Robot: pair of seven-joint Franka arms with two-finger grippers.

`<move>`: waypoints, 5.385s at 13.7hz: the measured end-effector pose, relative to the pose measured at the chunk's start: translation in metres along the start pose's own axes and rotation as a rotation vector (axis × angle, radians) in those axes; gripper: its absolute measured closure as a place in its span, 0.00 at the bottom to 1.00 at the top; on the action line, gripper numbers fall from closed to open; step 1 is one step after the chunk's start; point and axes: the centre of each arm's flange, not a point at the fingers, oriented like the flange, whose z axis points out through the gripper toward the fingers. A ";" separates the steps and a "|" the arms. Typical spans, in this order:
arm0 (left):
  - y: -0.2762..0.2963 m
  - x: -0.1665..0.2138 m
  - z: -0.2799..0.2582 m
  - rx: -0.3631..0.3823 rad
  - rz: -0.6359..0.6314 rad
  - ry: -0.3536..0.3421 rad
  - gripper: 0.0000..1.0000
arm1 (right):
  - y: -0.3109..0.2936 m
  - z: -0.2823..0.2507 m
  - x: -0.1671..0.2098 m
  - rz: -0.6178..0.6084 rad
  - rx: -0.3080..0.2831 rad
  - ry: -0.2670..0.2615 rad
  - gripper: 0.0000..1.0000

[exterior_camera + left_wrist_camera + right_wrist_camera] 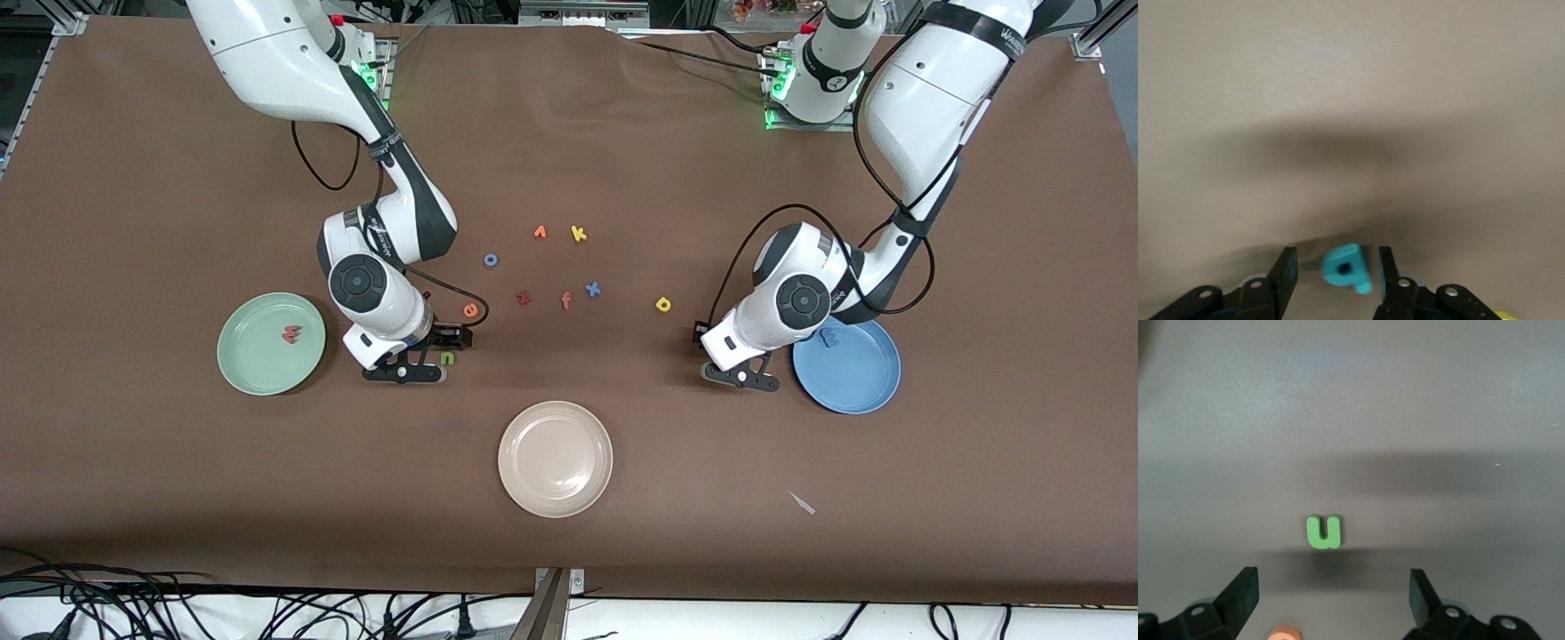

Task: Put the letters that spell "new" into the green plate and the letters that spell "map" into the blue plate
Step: 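Grasp the green u with the right gripper while the left grasps teal p, then carry the teal p to the blue plate with the left gripper, then place the u on the green plate while the left gripper reaches yellow letter, then grasp the yellow letter with the left gripper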

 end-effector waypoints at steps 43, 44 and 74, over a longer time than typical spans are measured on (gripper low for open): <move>0.066 -0.019 -0.081 0.034 -0.212 -0.126 0.00 | 0.014 -0.015 0.029 -0.087 -0.021 -0.039 0.74; 0.086 -0.024 -0.078 0.035 -0.221 -0.118 0.00 | 0.032 -0.024 0.030 -0.123 -0.031 -0.040 0.74; 0.135 -0.057 0.015 0.057 -0.097 -0.072 0.72 | 0.245 -0.045 -0.006 -0.178 -0.094 -0.189 0.00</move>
